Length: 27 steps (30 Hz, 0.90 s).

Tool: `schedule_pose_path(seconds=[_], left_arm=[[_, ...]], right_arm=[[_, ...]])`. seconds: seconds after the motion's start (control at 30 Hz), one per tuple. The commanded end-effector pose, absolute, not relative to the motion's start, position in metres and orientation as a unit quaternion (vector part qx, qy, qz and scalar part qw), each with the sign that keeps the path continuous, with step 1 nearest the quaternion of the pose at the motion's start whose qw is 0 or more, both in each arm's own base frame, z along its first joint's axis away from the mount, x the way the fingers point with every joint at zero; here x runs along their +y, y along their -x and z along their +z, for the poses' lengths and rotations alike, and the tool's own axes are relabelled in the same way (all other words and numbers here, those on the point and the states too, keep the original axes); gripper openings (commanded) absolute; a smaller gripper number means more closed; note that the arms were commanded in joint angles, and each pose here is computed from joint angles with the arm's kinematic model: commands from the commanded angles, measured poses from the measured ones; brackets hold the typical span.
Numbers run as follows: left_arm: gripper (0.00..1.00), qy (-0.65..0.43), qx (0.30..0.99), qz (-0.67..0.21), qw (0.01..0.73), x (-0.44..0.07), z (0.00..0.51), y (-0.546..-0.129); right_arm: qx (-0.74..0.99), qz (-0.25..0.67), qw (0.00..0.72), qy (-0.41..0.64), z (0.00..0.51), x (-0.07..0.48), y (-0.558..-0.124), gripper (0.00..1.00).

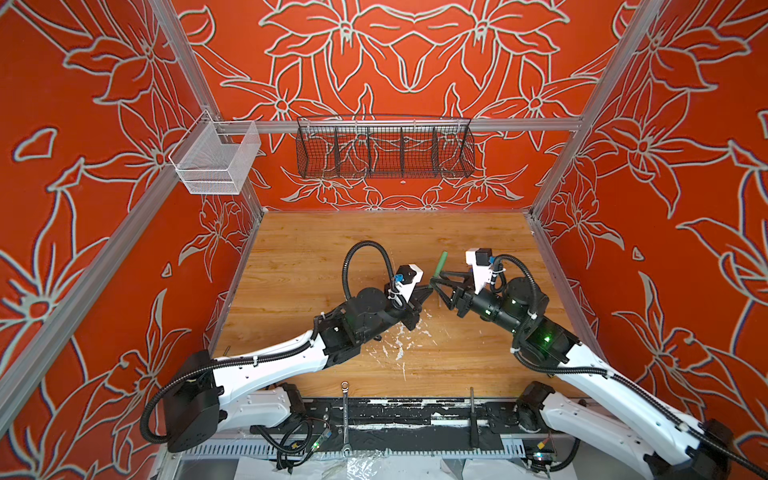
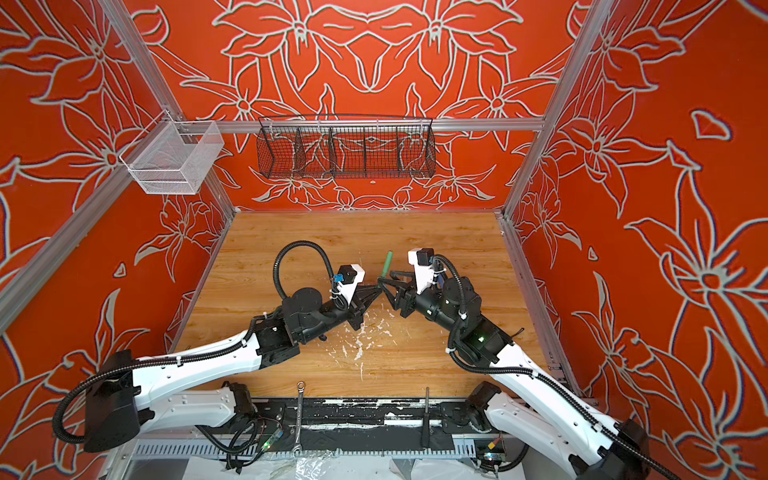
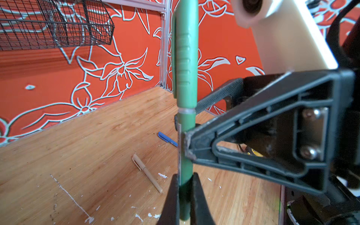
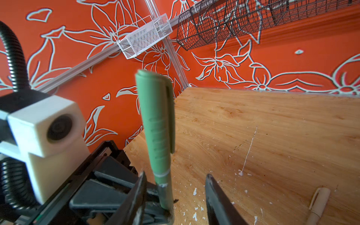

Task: Insert the pens into the pen caps
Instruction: 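Lower the green cap onto the green pen nib with the right gripper, then press the green cap down onto the pen while the left gripper holds it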

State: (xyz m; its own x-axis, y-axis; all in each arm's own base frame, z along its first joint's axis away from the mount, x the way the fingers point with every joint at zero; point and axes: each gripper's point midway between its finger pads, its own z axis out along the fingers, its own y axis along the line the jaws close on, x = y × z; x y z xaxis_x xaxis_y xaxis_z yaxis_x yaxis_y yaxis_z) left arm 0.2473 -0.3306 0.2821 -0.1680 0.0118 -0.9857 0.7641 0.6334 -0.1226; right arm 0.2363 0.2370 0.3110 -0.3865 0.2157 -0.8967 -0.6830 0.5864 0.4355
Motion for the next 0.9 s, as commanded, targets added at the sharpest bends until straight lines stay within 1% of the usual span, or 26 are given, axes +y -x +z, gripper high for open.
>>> schedule_pose_path(seconds=[0.0, 0.17, 0.3, 0.37, 0.47, 0.5, 0.53, 0.57, 0.63, 0.67, 0.77, 0.87], left_arm=[[0.00, -0.283, 0.690, -0.334, 0.576, -0.335, 0.285, -0.248], [0.00, -0.285, 0.692, -0.336, 0.572, -0.335, 0.281, -0.246], [0.00, -0.285, 0.693, -0.336, 0.570, -0.334, 0.280, -0.246], [0.00, -0.287, 0.693, -0.337, 0.569, -0.335, 0.280, -0.245], [0.00, -0.289, 0.699, -0.336, 0.561, -0.337, 0.279, -0.245], [0.02, -0.288, 0.705, -0.334, 0.556, -0.337, 0.277, -0.246], [0.18, -0.286, 0.711, -0.332, 0.550, -0.336, 0.276, -0.247], [0.26, -0.286, 0.714, -0.331, 0.547, -0.336, 0.276, -0.247], [0.38, -0.286, 0.723, -0.333, 0.533, -0.333, 0.273, -0.246], [0.41, -0.285, 0.729, -0.336, 0.524, -0.331, 0.272, -0.246], [0.41, -0.288, 0.740, -0.357, 0.492, -0.325, 0.273, -0.245], [0.34, -0.293, 0.739, -0.365, 0.484, -0.321, 0.275, -0.240]], right_arm=[[0.693, 0.448, 0.536, 0.178, 0.333, 0.242, -0.229, 0.49], [0.691, 0.453, 0.535, 0.179, 0.336, 0.246, -0.232, 0.40], [0.693, 0.459, 0.525, 0.186, 0.336, 0.253, -0.233, 0.28], [0.692, 0.465, 0.520, 0.185, 0.336, 0.256, -0.234, 0.18], [0.695, 0.466, 0.516, 0.186, 0.336, 0.257, -0.235, 0.02], [0.696, 0.465, 0.515, 0.188, 0.337, 0.258, -0.235, 0.00], [0.699, 0.462, 0.511, 0.192, 0.336, 0.258, -0.234, 0.00], [0.701, 0.458, 0.510, 0.197, 0.335, 0.258, -0.234, 0.00], [0.710, 0.446, 0.503, 0.210, 0.332, 0.259, -0.233, 0.00], [0.712, 0.441, 0.501, 0.218, 0.332, 0.259, -0.232, 0.00], [0.719, 0.432, 0.492, 0.234, 0.330, 0.261, -0.230, 0.00], [0.716, 0.437, 0.489, 0.240, 0.330, 0.263, -0.228, 0.00]])
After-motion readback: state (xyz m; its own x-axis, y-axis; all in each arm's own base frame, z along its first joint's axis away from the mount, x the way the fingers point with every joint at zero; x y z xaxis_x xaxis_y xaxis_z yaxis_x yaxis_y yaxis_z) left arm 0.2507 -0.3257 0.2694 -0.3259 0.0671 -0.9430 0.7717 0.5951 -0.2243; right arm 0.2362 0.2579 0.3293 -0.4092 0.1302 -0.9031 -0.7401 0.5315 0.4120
